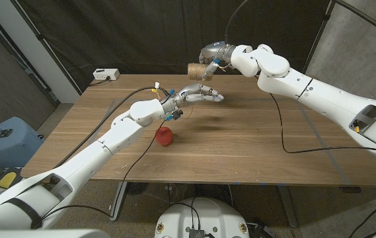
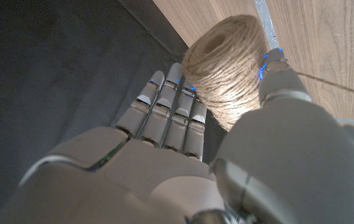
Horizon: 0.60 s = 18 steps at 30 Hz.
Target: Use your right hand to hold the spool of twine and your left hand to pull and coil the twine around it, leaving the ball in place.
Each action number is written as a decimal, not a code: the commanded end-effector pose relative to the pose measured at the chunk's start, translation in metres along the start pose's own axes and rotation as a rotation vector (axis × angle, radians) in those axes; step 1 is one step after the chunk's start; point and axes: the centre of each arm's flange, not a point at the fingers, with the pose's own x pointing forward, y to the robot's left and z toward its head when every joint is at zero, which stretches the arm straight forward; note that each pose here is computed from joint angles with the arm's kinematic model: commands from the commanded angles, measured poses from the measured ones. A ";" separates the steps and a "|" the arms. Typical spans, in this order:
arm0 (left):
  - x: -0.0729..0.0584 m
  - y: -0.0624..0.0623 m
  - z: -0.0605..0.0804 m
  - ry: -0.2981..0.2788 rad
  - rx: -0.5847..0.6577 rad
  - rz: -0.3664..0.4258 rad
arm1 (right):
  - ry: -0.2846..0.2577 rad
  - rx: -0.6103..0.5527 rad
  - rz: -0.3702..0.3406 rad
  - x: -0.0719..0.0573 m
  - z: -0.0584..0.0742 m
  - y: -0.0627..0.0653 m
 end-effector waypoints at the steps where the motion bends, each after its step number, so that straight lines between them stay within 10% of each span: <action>1: -0.001 -0.002 0.005 -0.007 0.004 -0.007 | 0.024 0.009 0.007 0.001 -0.008 0.005; 18: 0.000 0.001 0.020 -0.036 0.015 -0.019 | 0.026 0.007 0.018 0.002 -0.008 0.017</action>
